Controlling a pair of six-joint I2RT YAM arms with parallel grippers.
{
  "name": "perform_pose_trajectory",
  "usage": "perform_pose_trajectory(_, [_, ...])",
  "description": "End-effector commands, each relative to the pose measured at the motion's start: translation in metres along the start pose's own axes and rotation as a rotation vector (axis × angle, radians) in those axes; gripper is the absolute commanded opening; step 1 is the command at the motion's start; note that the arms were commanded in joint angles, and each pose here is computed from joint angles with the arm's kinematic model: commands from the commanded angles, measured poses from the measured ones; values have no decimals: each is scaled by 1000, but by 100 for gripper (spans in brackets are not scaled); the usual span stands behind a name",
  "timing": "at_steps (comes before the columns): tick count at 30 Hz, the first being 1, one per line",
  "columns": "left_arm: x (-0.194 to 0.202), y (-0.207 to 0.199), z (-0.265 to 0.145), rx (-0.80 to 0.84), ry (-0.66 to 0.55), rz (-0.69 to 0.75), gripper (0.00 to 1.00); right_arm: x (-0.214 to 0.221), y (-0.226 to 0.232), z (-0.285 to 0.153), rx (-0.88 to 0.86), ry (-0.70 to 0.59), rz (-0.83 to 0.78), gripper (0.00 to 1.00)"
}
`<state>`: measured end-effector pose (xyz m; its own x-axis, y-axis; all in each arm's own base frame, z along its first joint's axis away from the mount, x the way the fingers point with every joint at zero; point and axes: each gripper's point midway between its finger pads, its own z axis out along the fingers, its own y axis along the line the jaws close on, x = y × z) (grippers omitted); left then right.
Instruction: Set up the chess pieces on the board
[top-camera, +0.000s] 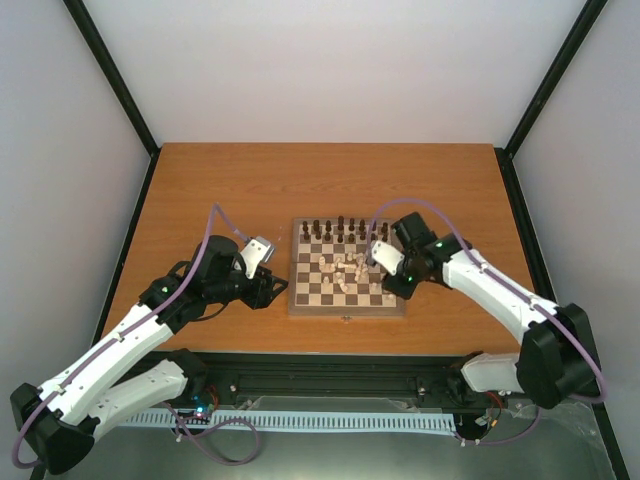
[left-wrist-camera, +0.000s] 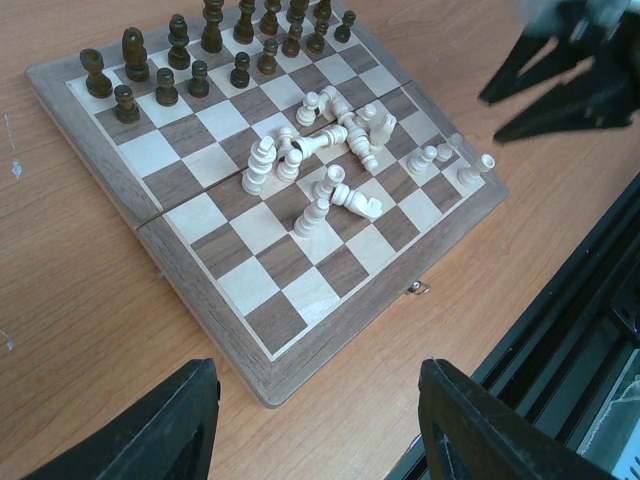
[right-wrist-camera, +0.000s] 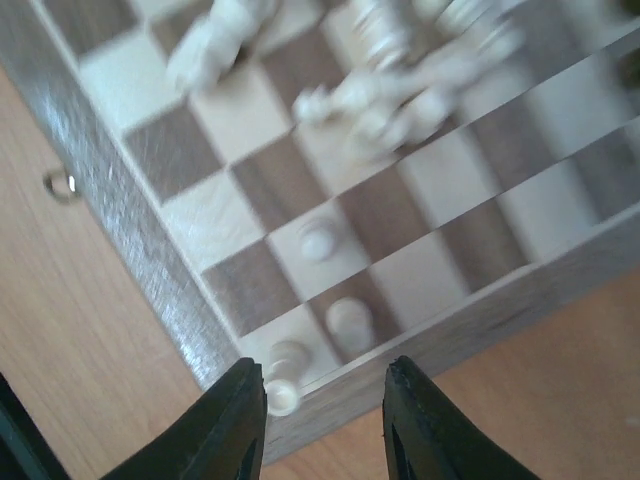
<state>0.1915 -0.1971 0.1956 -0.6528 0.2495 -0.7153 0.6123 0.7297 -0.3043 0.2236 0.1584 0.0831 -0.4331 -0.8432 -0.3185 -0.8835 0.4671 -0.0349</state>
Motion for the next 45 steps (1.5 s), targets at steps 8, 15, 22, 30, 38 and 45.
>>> perform_pose_trajectory(8, [2, -1, 13, 5, 51, 7, 57, -51, -32, -39, -12, -264, 96, 34])
perform_pose_trajectory(15, [0, 14, 9, -86, 36, 1, 58, -81, -48, -29, -84, -225, 138, 41])
perform_pose_trajectory(22, [4, 13, 15, -72, 65, -3, 64, -82, -35, 1, -44, -164, 80, 41])
perform_pose_trajectory(30, [5, 11, 14, -63, 64, -2, 64, -77, -33, 25, 3, -88, 37, 34])
perform_pose_trajectory(38, [6, 11, 16, -60, 73, -2, 64, -65, -30, 41, -7, -32, 34, 30])
perform_pose_trajectory(45, [6, 11, 17, -59, 73, -2, 64, -61, -27, 46, -24, -20, 32, 22])
